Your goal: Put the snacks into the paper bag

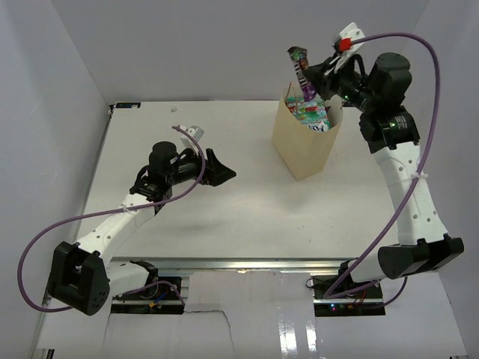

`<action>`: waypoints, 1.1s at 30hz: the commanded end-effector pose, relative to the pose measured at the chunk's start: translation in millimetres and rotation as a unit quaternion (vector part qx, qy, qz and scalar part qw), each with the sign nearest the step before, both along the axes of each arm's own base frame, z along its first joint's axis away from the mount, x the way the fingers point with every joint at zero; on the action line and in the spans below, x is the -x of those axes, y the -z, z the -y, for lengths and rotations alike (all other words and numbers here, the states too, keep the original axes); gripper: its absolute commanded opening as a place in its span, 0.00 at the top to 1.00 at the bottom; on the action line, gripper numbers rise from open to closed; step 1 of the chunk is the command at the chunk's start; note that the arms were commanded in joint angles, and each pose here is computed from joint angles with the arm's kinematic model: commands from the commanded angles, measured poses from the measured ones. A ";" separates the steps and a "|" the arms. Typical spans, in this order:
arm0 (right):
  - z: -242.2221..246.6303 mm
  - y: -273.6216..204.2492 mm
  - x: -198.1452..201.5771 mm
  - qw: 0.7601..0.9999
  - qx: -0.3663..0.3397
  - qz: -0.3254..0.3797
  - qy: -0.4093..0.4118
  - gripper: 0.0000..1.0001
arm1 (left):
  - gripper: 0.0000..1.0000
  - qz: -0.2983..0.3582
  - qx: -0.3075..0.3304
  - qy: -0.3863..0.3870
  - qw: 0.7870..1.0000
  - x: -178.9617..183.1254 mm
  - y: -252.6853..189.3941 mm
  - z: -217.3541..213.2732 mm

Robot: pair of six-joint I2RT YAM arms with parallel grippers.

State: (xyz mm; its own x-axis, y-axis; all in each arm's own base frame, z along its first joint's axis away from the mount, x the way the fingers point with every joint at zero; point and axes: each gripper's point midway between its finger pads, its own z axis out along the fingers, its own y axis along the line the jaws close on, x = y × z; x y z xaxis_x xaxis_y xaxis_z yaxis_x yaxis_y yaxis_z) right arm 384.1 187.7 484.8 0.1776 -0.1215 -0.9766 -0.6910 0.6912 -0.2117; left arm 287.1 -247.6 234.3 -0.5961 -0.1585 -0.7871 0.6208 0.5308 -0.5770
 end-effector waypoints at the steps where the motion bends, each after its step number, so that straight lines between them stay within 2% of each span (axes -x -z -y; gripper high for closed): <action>1: 57.1 -17.4 -36.2 0.990 -0.026 0.020 0.139 0.92 | 0.04 0.016 -0.017 -0.042 0.999 -7.3 -2.6 -12.5; 5: 86.9 15.9 -67.0 0.978 -0.027 -0.017 0.204 0.92 | 0.02 0.008 -0.026 -0.073 0.997 -14.3 2.2 -20.1; 11: 79.5 78.0 -79.9 0.983 -0.009 -0.086 0.162 0.92 | 0.02 -0.010 -0.033 -0.089 0.995 -17.4 8.8 -24.1; 12: 69.9 88.6 -77.1 0.987 -0.003 -0.102 0.128 0.91 | 0.02 -0.012 -0.033 -0.090 0.995 -17.2 9.3 -24.6; 14: 65.6 100.2 -75.9 0.986 0.003 -0.122 0.109 0.91 | 0.02 -0.012 -0.034 -0.093 0.995 -17.1 9.6 -25.6; 16: 62.5 115.4 -73.7 0.985 0.010 -0.144 0.095 0.87 | 0.02 -0.009 -0.033 -0.097 0.995 -17.8 7.3 -27.3; 19: 66.4 127.0 -72.5 0.982 0.015 -0.159 0.097 0.53 | 0.02 -0.007 -0.032 -0.100 0.994 -18.8 4.8 -28.6; 20: 71.0 129.8 -72.2 0.981 0.019 -0.164 0.105 0.30 | 0.02 -0.005 -0.032 -0.103 0.994 -19.7 3.0 -29.3; 23: 84.9 120.6 -72.4 0.978 0.022 -0.158 0.136 0.06 | 0.02 -0.004 -0.033 -0.113 0.993 -22.7 -0.4 -31.6; 24: 93.0 114.7 -70.8 0.975 0.024 -0.154 0.159 0.02 | 0.02 -0.003 -0.035 -0.124 0.992 -25.7 -4.3 -34.2; 25: 97.5 115.8 -66.7 0.972 0.029 -0.164 0.169 0.03 | 0.02 -0.001 -0.036 -0.133 0.990 -27.9 -6.9 -36.7; 26: 100.7 106.6 -62.1 0.971 0.029 -0.158 0.177 0.10 | 0.02 -0.009 -0.039 -0.145 0.989 -29.2 -6.6 -39.8; 29: 111.1 102.7 -44.1 0.966 0.043 -0.159 0.200 0.10 | 0.02 0.000 -0.045 -0.197 0.979 -38.3 -20.1 -55.1; 32: 125.4 106.2 -22.6 0.959 0.056 -0.153 0.233 0.10 | 0.02 0.020 -0.050 -0.234 0.971 -41.8 -37.1 -68.6; 33: 132.7 122.4 -17.6 0.952 0.069 -0.164 0.249 0.10 | 0.02 0.027 -0.058 -0.252 0.966 -44.3 -40.5 -75.8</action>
